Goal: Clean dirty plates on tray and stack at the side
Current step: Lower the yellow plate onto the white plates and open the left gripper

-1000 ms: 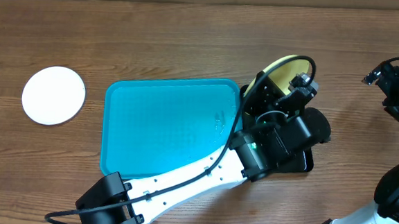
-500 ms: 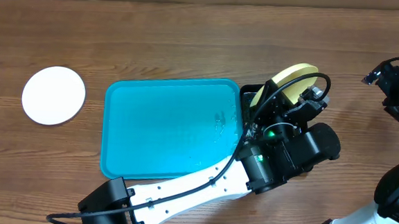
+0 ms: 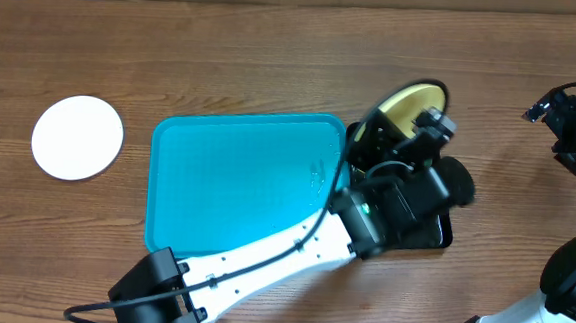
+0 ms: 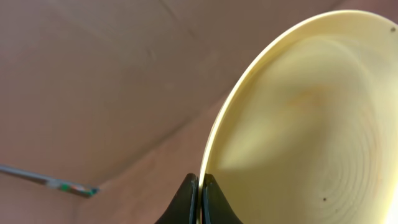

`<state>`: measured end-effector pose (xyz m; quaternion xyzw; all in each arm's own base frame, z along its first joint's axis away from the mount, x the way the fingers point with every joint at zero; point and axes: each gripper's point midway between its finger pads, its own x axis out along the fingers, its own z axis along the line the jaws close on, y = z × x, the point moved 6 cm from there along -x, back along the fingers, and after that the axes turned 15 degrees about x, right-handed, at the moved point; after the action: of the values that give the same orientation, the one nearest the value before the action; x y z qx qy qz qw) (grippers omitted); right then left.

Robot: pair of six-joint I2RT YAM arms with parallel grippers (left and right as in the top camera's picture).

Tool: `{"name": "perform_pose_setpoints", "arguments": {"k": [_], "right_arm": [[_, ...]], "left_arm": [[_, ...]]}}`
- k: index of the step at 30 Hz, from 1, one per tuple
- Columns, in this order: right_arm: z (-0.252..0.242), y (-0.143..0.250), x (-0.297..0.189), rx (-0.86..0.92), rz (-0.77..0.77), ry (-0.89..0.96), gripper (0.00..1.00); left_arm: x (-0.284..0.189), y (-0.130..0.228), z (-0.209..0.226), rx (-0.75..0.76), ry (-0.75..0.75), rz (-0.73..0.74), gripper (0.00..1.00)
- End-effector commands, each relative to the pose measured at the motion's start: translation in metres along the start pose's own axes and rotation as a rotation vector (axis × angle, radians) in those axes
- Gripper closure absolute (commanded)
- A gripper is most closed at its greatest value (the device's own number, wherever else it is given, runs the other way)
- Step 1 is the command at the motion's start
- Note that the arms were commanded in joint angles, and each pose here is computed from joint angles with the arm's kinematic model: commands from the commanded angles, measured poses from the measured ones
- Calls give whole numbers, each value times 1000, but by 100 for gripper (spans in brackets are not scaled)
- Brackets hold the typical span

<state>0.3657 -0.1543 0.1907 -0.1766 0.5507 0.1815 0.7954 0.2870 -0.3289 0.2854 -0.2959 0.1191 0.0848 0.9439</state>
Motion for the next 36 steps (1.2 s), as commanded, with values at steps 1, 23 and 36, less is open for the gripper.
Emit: {"name": "perform_pose_setpoints", "arguments": {"k": [1,23,36], "right_arm": [[4,-4,-7,-1,-20,-20,0],[4,-4,-7,-1,-20,-20,0],[4,-4,-7,-1,-20,-20,0]], "left_arm": [[19,5,15,-194,143,16,95],[130,362,248,-1304,300,855,95],[74,546,254,-1704,-69,1005,96]]}}
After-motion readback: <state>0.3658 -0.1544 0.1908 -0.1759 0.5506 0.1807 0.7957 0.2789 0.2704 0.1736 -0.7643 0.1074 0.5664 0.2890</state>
